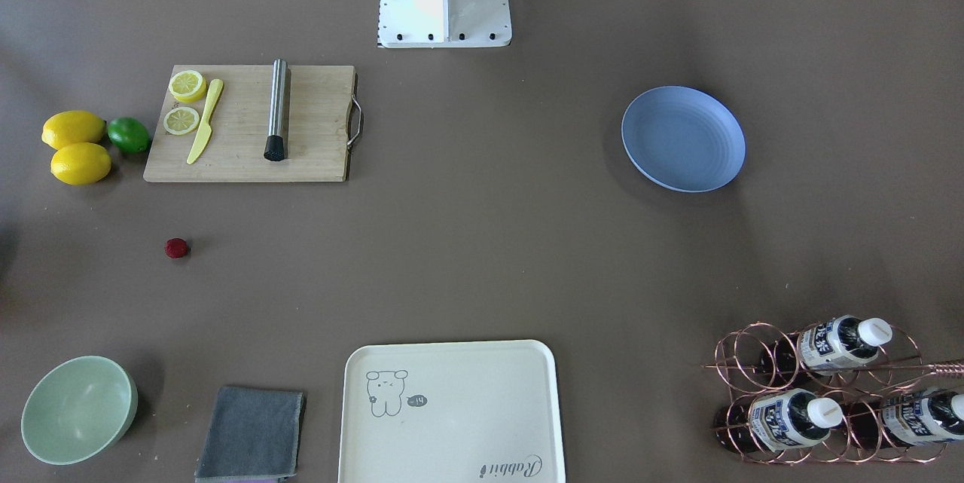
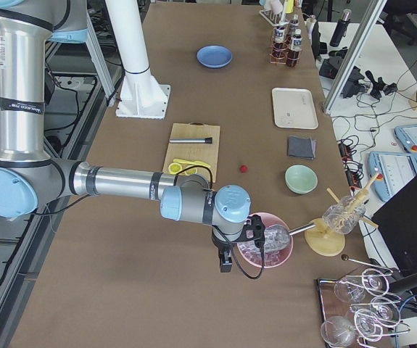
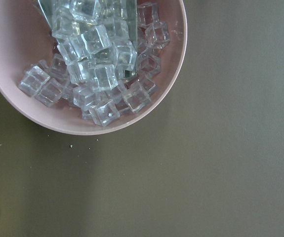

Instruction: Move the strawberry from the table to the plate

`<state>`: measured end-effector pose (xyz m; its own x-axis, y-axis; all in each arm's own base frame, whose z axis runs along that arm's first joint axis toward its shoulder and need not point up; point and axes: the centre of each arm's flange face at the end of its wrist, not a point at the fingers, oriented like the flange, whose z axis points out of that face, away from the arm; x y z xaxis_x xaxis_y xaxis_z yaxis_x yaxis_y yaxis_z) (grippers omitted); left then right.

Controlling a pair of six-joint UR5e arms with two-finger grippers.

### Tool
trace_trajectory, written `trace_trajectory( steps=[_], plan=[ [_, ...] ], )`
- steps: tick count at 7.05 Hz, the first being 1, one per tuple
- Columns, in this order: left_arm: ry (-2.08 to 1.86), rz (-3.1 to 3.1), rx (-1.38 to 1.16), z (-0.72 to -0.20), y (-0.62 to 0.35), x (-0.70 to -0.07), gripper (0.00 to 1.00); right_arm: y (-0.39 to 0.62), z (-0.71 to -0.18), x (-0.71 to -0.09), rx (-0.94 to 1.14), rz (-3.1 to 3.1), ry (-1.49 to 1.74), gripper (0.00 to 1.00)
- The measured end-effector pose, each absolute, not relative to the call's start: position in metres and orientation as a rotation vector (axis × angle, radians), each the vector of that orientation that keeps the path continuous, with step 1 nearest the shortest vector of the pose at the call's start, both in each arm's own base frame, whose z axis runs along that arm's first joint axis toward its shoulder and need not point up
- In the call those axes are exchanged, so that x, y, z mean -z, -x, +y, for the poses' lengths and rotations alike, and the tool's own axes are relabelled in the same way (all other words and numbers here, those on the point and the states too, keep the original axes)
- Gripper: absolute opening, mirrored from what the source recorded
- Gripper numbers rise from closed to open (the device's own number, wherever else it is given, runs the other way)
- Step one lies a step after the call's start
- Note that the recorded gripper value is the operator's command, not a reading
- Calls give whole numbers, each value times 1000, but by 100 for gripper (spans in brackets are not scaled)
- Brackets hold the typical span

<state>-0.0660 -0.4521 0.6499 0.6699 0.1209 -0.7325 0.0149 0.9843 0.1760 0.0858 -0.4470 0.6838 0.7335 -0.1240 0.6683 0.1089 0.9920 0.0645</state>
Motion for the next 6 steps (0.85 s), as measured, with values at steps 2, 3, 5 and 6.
trace_trajectory(
  steps=[2, 3, 5, 6],
  plan=[
    [-168, 839, -65, -454, 62, -648, 98, -86, -447, -684, 128, -736, -21, 100],
    [-162, 842, -71, -454, 58, -649, 98, -86, -447, -684, 128, -737, -21, 100],
    [-156, 844, -85, -453, 53, -652, 98, -86, -447, -684, 129, -738, -22, 100],
    [-184, 847, -101, -456, 52, -649, 98, -86, -447, -684, 129, -738, -22, 100]
  ],
)
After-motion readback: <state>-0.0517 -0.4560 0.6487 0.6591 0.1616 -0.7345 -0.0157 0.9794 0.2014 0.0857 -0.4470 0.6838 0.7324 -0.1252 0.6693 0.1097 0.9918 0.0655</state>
